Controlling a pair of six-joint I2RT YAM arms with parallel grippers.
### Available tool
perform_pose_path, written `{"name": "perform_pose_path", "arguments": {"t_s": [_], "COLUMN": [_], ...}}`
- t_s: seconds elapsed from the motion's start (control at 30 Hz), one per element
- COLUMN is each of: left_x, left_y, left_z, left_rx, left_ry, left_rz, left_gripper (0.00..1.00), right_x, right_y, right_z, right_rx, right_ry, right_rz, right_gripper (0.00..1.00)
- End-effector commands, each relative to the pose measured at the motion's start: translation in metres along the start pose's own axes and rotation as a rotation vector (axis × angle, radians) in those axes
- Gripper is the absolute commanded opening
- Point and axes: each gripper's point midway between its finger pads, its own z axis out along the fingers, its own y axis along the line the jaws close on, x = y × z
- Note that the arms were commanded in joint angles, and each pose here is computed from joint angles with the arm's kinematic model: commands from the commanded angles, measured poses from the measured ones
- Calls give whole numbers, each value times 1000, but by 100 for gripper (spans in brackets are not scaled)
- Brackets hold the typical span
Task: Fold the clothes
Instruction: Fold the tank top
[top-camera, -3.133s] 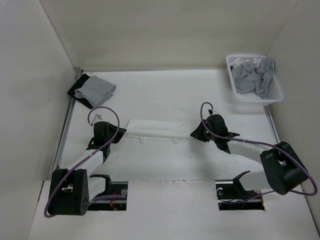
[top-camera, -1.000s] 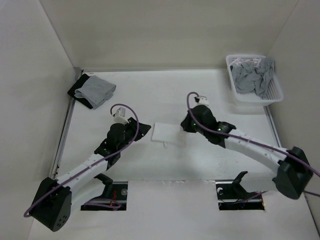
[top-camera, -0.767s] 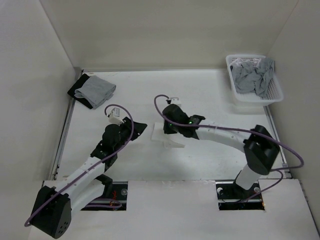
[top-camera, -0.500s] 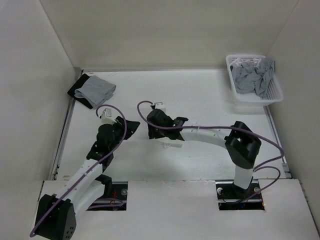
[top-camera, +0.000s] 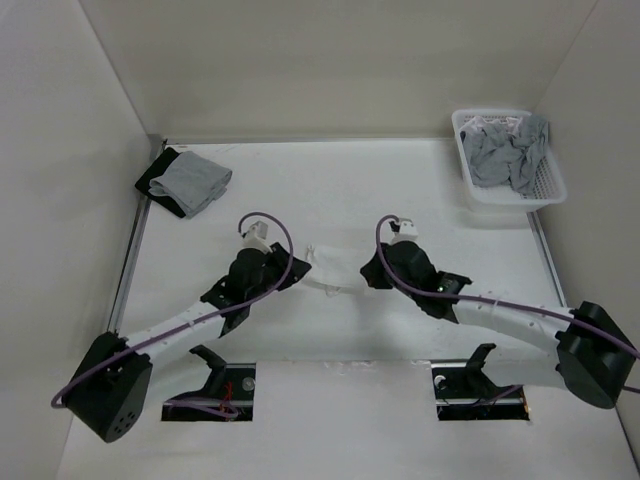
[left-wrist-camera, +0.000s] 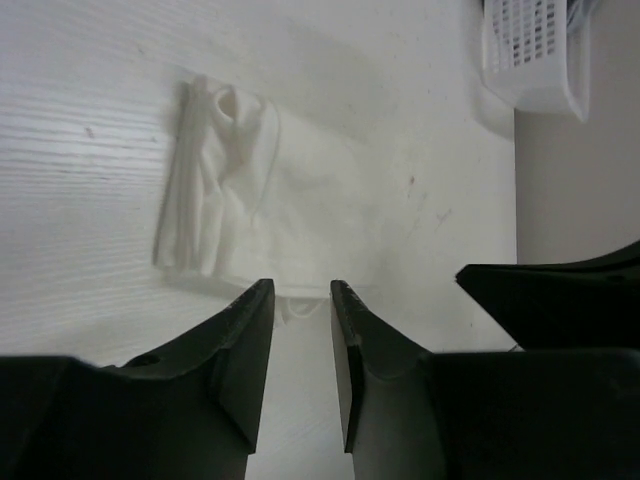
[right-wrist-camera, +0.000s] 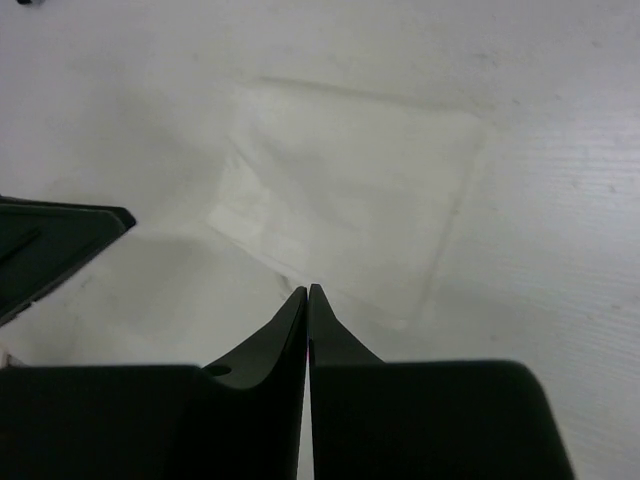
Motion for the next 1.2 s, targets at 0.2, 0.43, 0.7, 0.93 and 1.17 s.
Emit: {"name": "perform_pose_path", "arguments": {"t_s": [0.2, 0.43, 0.7, 0.93, 1.17], "left_x": [13, 27, 34, 41, 41], "left_y": [-44, 14, 41, 54, 55], "left_z": [46, 52, 46, 48, 44], "left_rx": [69, -77, -125, -133, -128], "left_ry": [-16, 6, 14, 46, 43], "left_rz": [114, 48, 35, 9, 0], "left_gripper": [11, 11, 13, 13, 14], "right_x": [-12, -17, 8, 10, -1], "right_y": [13, 47, 68, 66, 46], "right_z": [2, 63, 114, 150, 181], "right_rx": [-220, -280, -314, -314, -272], "right_ry": [-61, -6, 107, 141, 118], "right_rz": [102, 101, 109, 139, 196], "right_gripper": [4, 4, 4, 4, 4]}}
